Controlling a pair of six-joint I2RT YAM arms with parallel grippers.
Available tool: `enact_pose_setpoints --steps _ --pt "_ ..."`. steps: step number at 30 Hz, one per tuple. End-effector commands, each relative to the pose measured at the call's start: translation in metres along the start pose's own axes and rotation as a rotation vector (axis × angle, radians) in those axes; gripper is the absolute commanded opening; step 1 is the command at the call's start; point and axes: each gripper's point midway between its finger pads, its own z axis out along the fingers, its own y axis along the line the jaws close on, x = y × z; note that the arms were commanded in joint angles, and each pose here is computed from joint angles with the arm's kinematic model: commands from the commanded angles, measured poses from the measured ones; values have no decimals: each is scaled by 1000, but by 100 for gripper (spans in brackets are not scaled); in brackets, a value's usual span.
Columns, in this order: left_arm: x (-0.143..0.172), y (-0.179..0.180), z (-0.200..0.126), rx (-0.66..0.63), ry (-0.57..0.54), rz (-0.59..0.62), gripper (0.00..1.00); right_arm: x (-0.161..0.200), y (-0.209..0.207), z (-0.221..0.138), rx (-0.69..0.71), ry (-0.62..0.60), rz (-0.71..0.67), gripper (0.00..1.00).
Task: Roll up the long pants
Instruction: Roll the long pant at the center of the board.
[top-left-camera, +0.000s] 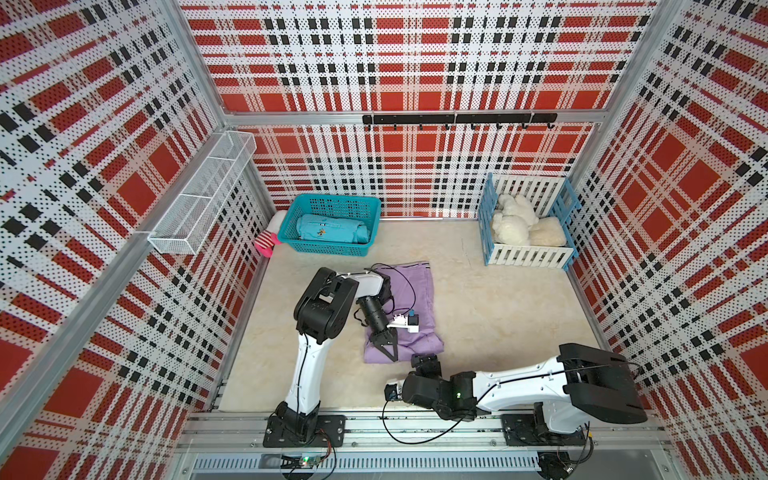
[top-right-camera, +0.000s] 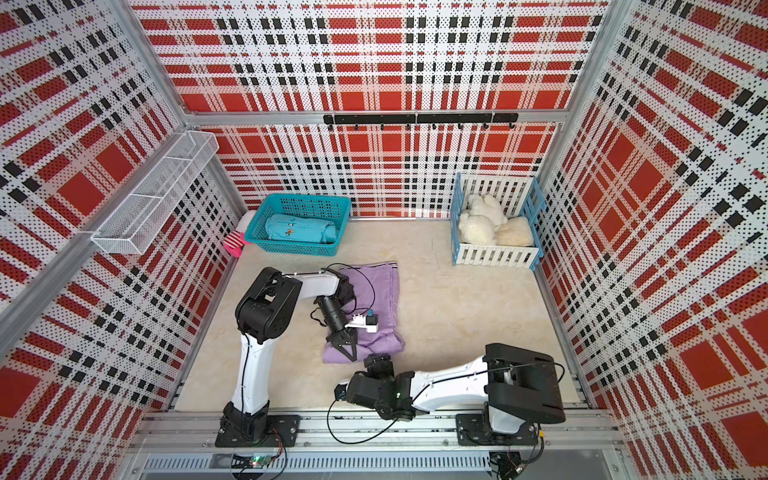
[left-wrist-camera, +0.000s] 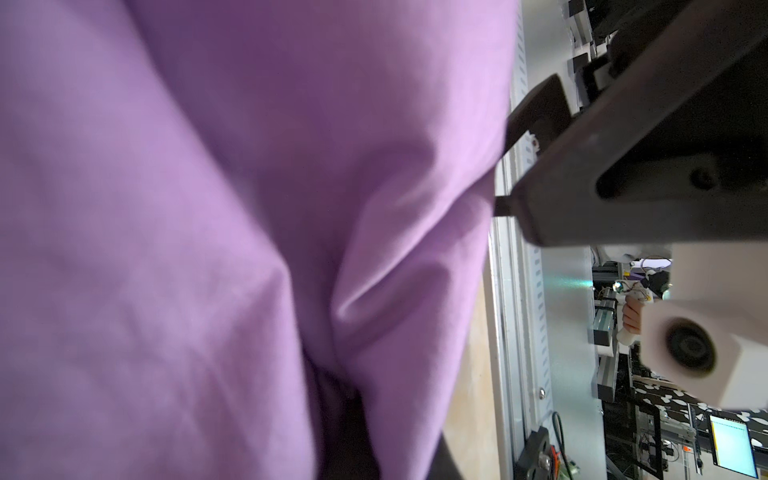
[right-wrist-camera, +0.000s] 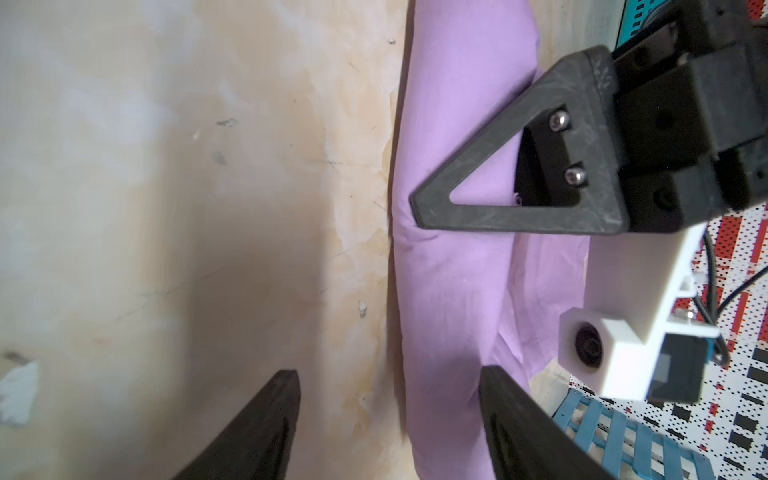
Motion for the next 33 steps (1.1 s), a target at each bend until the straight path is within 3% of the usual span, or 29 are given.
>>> enact_pose_setpoints --steps 1,12,15,20,23,24,25,26,27,33 --pt "31 36 11 -73 123 29 3 0 0 15 33 -1 5 70" --pt "31 38 7 -84 110 19 3 26 10 53 -2 59 -4 54" --pt "30 38 5 -88 103 17 3 31 16 59 -36 69 -7 39" --pt "32 40 1 -92 88 14 6 46 28 68 -105 108 17 2" --pt "32 43 -6 -101 57 5 14 50 32 68 -119 114 21 0" --pt "33 45 -10 -107 47 -1 17 51 33 67 -120 115 22 0" --pt "34 47 -14 -116 34 -10 36 51 33 67 -120 114 25 0" --pt "35 48 -19 -123 16 -22 93 52 33 66 -120 113 28 0" --pt "35 50 -25 -132 -2 -25 99 53 33 66 -121 116 30 0" --pt "47 75 -89 -303 -148 -95 99 53 32 61 -135 114 43 0"
